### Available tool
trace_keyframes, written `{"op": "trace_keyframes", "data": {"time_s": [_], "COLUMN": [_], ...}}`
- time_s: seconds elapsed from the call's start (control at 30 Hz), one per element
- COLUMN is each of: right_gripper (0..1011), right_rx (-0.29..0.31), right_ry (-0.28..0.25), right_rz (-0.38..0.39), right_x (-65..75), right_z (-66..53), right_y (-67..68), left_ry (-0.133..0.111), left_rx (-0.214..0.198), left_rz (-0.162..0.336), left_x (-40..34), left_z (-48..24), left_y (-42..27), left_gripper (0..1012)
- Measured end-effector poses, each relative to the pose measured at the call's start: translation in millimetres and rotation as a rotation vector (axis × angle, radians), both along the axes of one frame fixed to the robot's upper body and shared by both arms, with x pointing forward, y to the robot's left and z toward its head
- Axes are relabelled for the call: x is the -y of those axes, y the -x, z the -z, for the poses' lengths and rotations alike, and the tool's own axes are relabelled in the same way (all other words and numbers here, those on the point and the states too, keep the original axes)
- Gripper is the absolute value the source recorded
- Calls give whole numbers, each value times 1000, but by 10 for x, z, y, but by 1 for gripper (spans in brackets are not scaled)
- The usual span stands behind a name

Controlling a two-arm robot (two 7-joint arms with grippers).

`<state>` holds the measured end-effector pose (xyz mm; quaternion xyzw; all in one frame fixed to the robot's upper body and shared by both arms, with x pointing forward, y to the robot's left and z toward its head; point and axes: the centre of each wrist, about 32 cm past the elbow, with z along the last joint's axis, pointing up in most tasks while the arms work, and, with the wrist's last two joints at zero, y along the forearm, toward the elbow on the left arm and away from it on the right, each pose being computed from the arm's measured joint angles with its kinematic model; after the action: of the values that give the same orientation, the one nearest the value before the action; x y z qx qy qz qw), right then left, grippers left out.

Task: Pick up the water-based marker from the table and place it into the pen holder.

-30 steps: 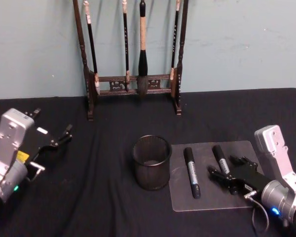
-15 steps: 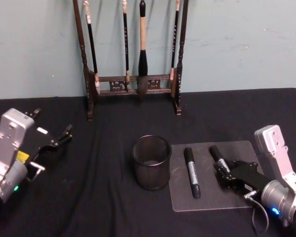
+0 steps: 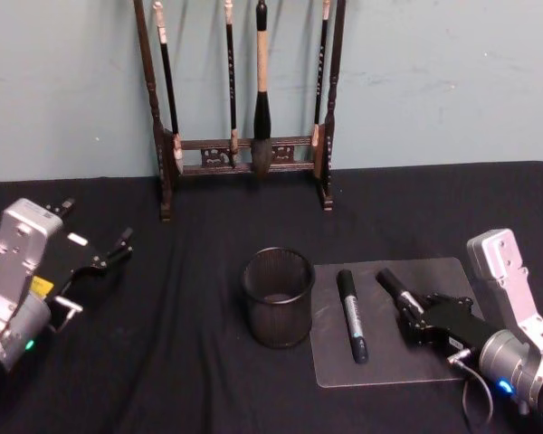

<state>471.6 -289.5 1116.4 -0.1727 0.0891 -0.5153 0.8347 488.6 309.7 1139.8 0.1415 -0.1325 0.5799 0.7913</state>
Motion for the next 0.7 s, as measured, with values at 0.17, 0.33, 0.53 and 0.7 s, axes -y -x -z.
{"op": "trace_keyframes", "data": {"time_s": [0.17, 0.33, 0.53, 0.7], "right_gripper": [201, 201, 201, 201], "right_rx": [6, 22, 85, 135], "right_ry": [-25, -74, -123, -144], "right_rz": [-6, -20, -42, -68], "right_x": [14, 43, 87, 108], "right_z": [-1, 5, -3, -32], "right_y": [2, 13, 54, 65], "left_ry": [0, 0, 0, 0], "left_rx": [0, 0, 0, 0], "left_rz": [0, 0, 0, 0], "left_x": [0, 0, 0, 0], "left_z": [0, 0, 0, 0], "left_y": [0, 0, 0, 0], "left_gripper": [1009, 1009, 1009, 1009]}}
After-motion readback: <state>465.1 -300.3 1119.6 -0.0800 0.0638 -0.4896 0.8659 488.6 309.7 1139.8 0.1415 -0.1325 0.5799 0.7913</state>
